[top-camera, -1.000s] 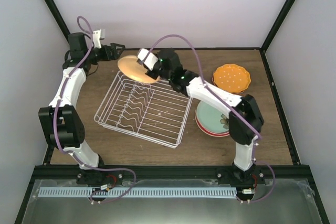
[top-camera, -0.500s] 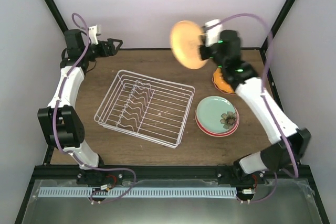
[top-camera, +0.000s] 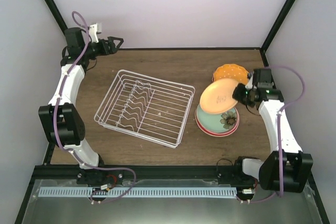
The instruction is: Unload the plates from the dish rack
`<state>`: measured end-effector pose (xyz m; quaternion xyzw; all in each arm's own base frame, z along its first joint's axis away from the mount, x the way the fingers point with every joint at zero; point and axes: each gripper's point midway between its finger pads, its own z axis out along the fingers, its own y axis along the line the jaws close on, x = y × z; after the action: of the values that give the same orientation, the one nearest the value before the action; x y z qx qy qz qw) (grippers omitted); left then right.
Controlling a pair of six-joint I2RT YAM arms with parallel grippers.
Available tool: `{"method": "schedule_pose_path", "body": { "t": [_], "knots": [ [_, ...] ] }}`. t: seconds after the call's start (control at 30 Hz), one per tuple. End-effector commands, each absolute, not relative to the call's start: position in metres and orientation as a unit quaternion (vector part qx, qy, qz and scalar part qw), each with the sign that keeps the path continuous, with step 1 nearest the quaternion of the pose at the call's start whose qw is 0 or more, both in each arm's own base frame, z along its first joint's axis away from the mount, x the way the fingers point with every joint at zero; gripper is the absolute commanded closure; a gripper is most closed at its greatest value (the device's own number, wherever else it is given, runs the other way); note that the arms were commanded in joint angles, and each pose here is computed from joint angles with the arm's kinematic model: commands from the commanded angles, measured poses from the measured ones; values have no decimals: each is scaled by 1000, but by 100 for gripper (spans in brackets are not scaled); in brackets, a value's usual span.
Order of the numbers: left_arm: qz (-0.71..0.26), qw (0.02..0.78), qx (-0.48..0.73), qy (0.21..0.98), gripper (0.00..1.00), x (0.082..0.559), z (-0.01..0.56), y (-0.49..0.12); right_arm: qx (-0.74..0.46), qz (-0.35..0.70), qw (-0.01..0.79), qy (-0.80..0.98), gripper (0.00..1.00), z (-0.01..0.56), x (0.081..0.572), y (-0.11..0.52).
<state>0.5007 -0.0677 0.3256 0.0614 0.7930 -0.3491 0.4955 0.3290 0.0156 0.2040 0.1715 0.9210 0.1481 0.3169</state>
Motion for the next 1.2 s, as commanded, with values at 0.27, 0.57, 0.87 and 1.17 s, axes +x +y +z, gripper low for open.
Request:
{"method": "schedule_pose_path", "body": {
  "t": [0.27, 0.57, 0.87, 1.17],
  "knots": [
    [-356, 491, 74, 792, 0, 494, 330, -71, 255, 258, 268, 893, 99, 156, 303, 20],
    [-353, 490, 79, 793, 0, 487, 329, -71, 274, 227, 231, 906, 91, 121, 290, 13],
    [-354, 485, 79, 796, 0, 485, 323, -72, 282, 206, 211, 913, 60, 103, 278, 9],
    [-351, 481, 82, 799, 0, 483, 319, -72, 277, 180, 214, 919, 15, 102, 273, 2]
  ]
}}
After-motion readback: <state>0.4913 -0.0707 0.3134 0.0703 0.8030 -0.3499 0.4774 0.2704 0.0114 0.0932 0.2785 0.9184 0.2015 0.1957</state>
